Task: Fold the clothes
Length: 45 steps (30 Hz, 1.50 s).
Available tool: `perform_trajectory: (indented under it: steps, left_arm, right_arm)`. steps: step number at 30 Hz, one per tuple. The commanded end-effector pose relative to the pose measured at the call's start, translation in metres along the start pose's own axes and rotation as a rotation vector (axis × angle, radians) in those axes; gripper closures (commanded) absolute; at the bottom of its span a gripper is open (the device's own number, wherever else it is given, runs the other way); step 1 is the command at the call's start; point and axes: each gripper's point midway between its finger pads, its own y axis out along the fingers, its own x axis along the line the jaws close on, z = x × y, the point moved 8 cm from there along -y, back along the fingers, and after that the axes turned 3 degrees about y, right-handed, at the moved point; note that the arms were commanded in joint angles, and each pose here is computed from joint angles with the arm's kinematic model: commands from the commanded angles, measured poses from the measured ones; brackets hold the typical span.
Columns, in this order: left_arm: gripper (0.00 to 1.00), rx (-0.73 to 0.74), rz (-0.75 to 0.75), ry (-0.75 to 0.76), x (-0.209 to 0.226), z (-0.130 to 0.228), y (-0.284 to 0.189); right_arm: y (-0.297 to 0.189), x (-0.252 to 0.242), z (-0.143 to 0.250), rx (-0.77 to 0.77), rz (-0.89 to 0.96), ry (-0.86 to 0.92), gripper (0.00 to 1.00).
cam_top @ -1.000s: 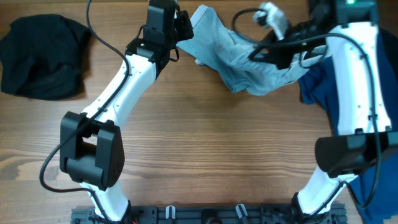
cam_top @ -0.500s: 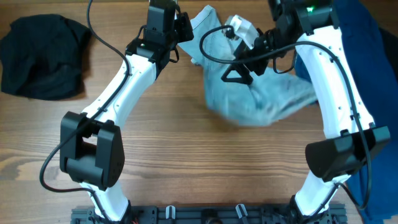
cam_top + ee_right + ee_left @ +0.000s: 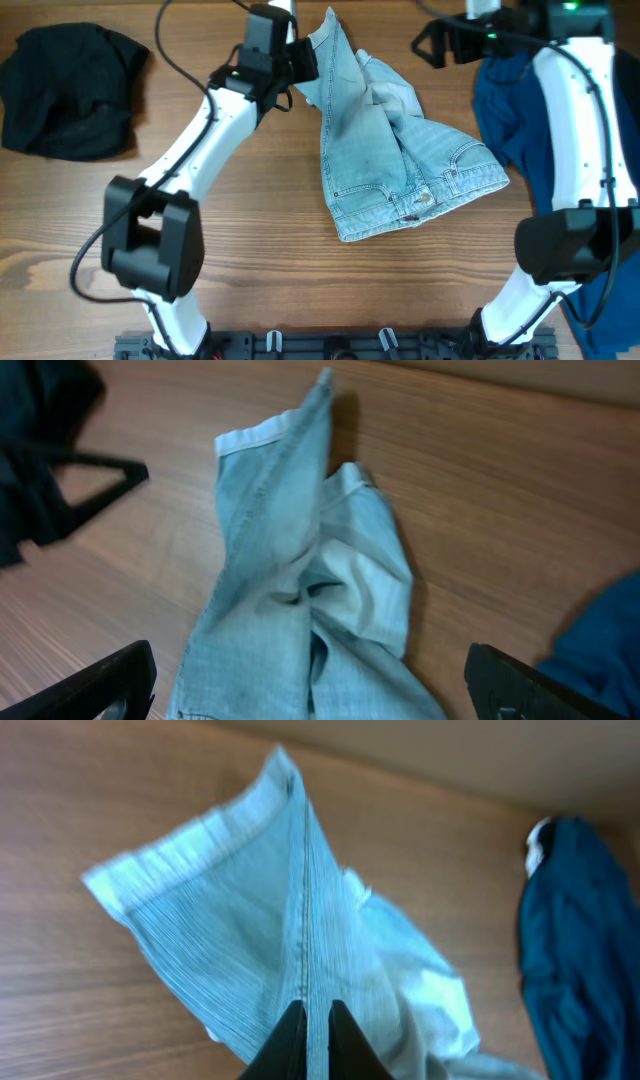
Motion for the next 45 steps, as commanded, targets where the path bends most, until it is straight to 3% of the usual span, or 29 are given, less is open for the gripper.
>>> perform_trajectory:
  steps: [1, 4, 7, 8, 10, 12, 14, 15, 17, 19, 21, 27, 30, 33, 39, 45]
  left_arm:
    - [0.87, 0.132, 0.092, -0.012, 0.007, 0.034, 0.049]
    - [0.62, 0.157, 0.213, -0.012, 0.002, 0.043, 0.067]
    - [0.52, 0.207, 0.249, -0.051, 0.004, 0.056, 0.079]
    - [0.44, 0.222, 0.243, -0.057, 0.007, 0.059, 0.081]
    - [0.41, 0.240, 0.234, -0.062, 0.010, 0.065, 0.085]
    - [0.47, 0.231, 0.238, -0.060, 0.009, 0.063, 0.085]
    - [0.44, 0.221, 0.242, -0.057, 0.009, 0.061, 0.085]
    - [0.51, 0.223, 0.242, -0.058, 0.009, 0.062, 0.085]
    - [0.77, 0.223, 0.242, -0.057, 0.009, 0.062, 0.085]
    - [0.80, 0.224, 0.241, -0.058, 0.009, 0.062, 0.085]
    - [0.96, 0.227, 0.240, -0.058, 0.009, 0.063, 0.086]
    - [0.96, 0.154, 0.217, -0.127, 0.001, 0.043, 0.071]
    - [0.96, 0.057, 0.182, -0.114, -0.015, 0.011, 0.028]
    - [0.96, 0.021, 0.040, -0.122, -0.013, -0.001, -0.017]
    - [0.96, 0.200, -0.176, -0.148, -0.004, 0.025, -0.099]
    - [0.96, 0.451, -0.379, -0.255, 0.013, 0.078, -0.114]
  right_arm:
    - [-0.011, 0.015, 0.004, 0.005, -0.086, 0.055, 0.00]
    - [-0.011, 0.023, 0.008, 0.029, -0.136, 0.067, 0.00]
    - [-0.012, 0.028, 0.008, 0.026, -0.189, 0.070, 0.00]
    - [-0.012, 0.029, 0.007, 0.022, -0.198, 0.068, 0.00]
    - [-0.012, 0.029, 0.007, 0.018, -0.209, 0.048, 0.00]
    - [-0.012, 0.030, 0.008, 0.020, -0.210, 0.046, 0.00]
    - [-0.012, 0.030, 0.009, 0.026, -0.211, 0.048, 0.00]
    - [-0.012, 0.030, 0.009, 0.031, -0.212, 0.051, 0.00]
    - [-0.012, 0.030, 0.010, 0.036, -0.212, 0.054, 0.00]
    - [-0.012, 0.030, 0.011, 0.040, -0.213, 0.057, 0.00]
    - [-0.012, 0.031, 0.012, 0.049, -0.214, 0.063, 0.00]
    - [-0.012, 0.029, 0.012, 0.044, -0.204, 0.059, 0.00]
    - [-0.011, 0.024, 0.004, 0.007, -0.151, 0.075, 0.00]
    - [-0.010, 0.018, -0.002, -0.024, -0.098, 0.138, 0.00]
    - [-0.010, 0.013, -0.010, -0.068, -0.052, 0.167, 0.00]
    - [-0.010, 0.013, -0.007, -0.048, -0.050, 0.179, 0.00]
